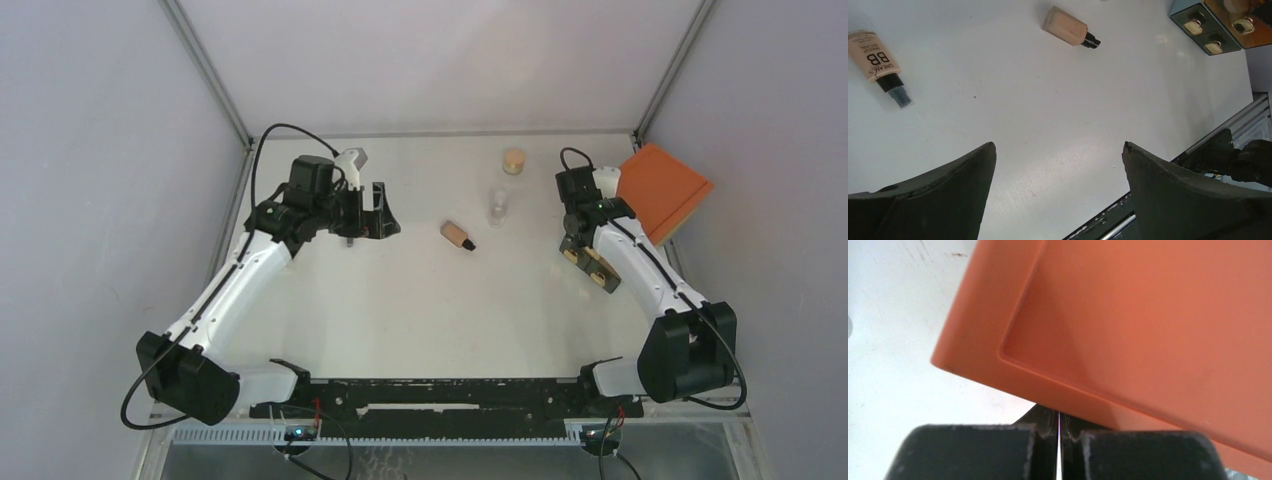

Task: Organize the makeup
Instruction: Close the drawer in the storage box, then open the drawer in the storage box.

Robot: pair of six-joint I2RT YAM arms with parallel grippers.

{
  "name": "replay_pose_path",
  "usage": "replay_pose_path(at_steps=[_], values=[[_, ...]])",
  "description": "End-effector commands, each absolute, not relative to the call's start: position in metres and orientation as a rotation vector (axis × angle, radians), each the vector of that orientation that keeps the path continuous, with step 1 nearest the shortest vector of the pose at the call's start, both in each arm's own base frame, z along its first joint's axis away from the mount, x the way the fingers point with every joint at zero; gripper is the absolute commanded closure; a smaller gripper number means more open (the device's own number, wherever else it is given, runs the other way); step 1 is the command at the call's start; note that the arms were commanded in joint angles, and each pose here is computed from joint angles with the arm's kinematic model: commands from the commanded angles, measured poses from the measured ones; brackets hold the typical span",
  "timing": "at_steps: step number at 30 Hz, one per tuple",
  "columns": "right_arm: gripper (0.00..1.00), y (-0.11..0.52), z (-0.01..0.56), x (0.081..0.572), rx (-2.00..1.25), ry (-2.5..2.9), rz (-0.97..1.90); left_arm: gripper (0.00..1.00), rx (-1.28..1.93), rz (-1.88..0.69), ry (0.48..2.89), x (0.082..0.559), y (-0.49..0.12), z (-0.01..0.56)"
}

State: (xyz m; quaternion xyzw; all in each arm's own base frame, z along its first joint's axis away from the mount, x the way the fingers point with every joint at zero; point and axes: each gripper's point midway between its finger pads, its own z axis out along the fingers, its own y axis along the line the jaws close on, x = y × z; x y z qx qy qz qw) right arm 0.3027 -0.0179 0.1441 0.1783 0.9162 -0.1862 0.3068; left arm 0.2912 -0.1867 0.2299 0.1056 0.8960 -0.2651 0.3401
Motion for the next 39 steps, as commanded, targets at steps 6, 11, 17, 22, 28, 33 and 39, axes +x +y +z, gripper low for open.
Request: replay_pose_path(at_steps=[6,11,17,22,28,33,39], values=[[1.00,0.012,0.212,0.319,0.386,2.213,-0.236,0.00,0.313,-0.724,2.215,0.303,-0.206,0.266],[0.92,0.002,0.253,0.304,0.453,2.125,-0.132,0.00,0.409,-0.726,2.185,0.305,-0.247,0.270],[0.59,-0.054,0.279,0.289,0.768,2.027,-0.139,0.00,0.535,-0.764,2.190,0.302,-0.316,0.259],[0.51,-0.083,0.266,0.279,0.985,2.003,-0.032,0.00,0.612,-0.852,2.191,0.290,-0.364,0.252],[0.50,-0.082,0.249,0.286,1.005,2.067,0.047,0.00,0.610,-0.869,2.198,0.290,-0.375,0.247],[0.50,-0.055,0.234,0.294,0.947,2.152,0.227,0.00,0.582,-0.809,2.174,0.295,-0.362,0.254],[0.50,-0.037,0.232,0.293,0.894,2.193,0.307,0.00,0.542,-0.776,2.134,0.300,-0.345,0.269]])
